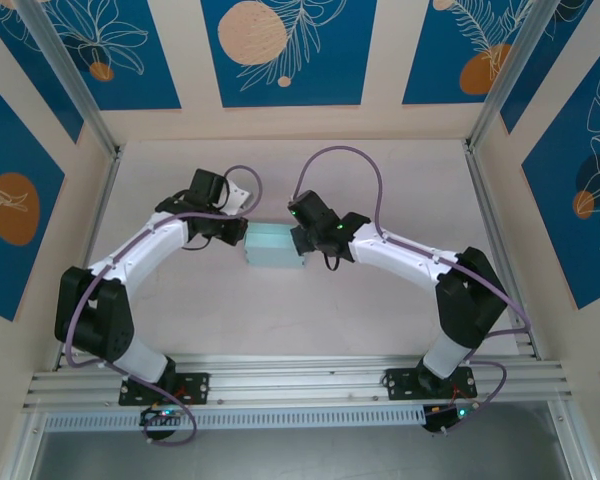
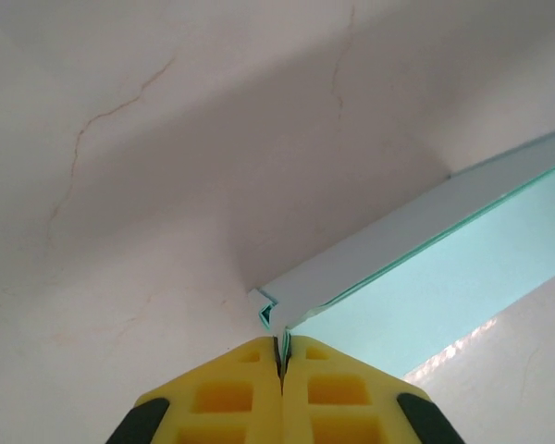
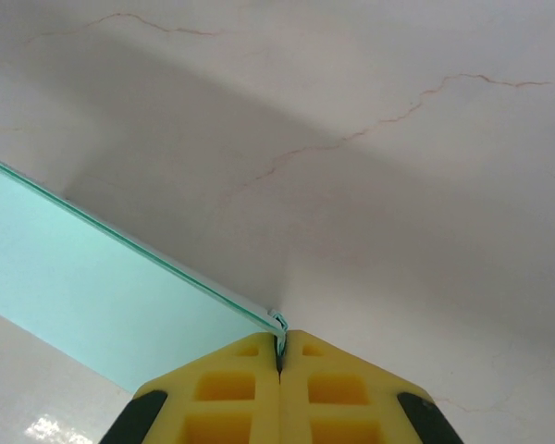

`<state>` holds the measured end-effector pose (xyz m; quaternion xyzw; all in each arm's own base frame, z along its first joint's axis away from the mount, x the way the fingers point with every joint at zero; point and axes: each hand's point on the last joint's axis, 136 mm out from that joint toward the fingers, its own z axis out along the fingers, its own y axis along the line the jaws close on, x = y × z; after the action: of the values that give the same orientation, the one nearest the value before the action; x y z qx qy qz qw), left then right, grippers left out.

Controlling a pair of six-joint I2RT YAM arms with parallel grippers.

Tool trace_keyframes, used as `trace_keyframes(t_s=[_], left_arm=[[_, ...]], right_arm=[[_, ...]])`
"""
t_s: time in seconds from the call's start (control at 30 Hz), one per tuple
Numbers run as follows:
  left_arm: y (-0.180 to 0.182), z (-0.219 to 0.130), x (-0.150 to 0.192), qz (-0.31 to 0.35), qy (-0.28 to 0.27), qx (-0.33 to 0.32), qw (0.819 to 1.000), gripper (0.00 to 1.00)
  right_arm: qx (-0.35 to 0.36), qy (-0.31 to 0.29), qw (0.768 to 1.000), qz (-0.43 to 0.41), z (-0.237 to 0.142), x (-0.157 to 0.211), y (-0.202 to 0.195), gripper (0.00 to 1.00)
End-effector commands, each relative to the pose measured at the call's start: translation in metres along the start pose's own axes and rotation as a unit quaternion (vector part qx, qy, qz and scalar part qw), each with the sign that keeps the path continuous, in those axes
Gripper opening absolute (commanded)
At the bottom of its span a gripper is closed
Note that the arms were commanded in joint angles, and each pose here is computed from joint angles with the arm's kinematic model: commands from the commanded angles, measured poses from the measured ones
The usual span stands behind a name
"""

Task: Fold the paper box

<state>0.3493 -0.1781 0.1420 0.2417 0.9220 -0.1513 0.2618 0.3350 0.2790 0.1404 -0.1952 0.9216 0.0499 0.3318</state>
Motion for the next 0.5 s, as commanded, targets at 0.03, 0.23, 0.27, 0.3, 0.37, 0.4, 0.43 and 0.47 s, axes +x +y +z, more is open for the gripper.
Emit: trace_keyframes(t_s=[0.03,0.23,0.27,0.3,0.37,0.4,0.43,0.47], left_arm=[[-0.013,0.004,-0.002,-0.07,-0.03,0.03,0.997,0.0],[-0.015,0.003,0.0,-0.098,-0.066,0.018,0.993,0.0],[-0.014,0.001,0.0,-0.097,-0.071,0.011,0.993,0.0],[-0.012,0.0,0.0,-0.097,-0.073,0.003,0.993,0.0],[-0.01,-0.004,-0.001,-0.095,-0.079,-0.006,0.992,0.0],[-0.009,-0.005,-0.001,-0.094,-0.08,-0.009,0.992,0.0],[-0.009,-0.005,-0.002,-0.091,-0.081,-0.01,0.992,0.0],[-0.009,-0.005,-0.002,-0.089,-0.08,-0.012,0.993,0.0]], right_arm=[[0.008,0.018,1.0,0.007,0.006,0.007,0.007,0.05],[-0.002,0.024,0.999,0.034,0.003,0.004,0.014,0.1],[-0.001,0.027,0.999,0.035,0.003,0.005,0.014,0.12],[-0.001,0.03,0.999,0.037,0.002,0.006,0.015,0.14],[0.001,0.039,0.998,0.041,0.001,0.009,0.015,0.18],[0.004,0.042,0.998,0.041,0.0,0.012,0.014,0.19],[0.006,0.043,0.998,0.042,-0.001,0.013,0.014,0.2],[0.009,0.046,0.998,0.042,-0.001,0.014,0.012,0.2]])
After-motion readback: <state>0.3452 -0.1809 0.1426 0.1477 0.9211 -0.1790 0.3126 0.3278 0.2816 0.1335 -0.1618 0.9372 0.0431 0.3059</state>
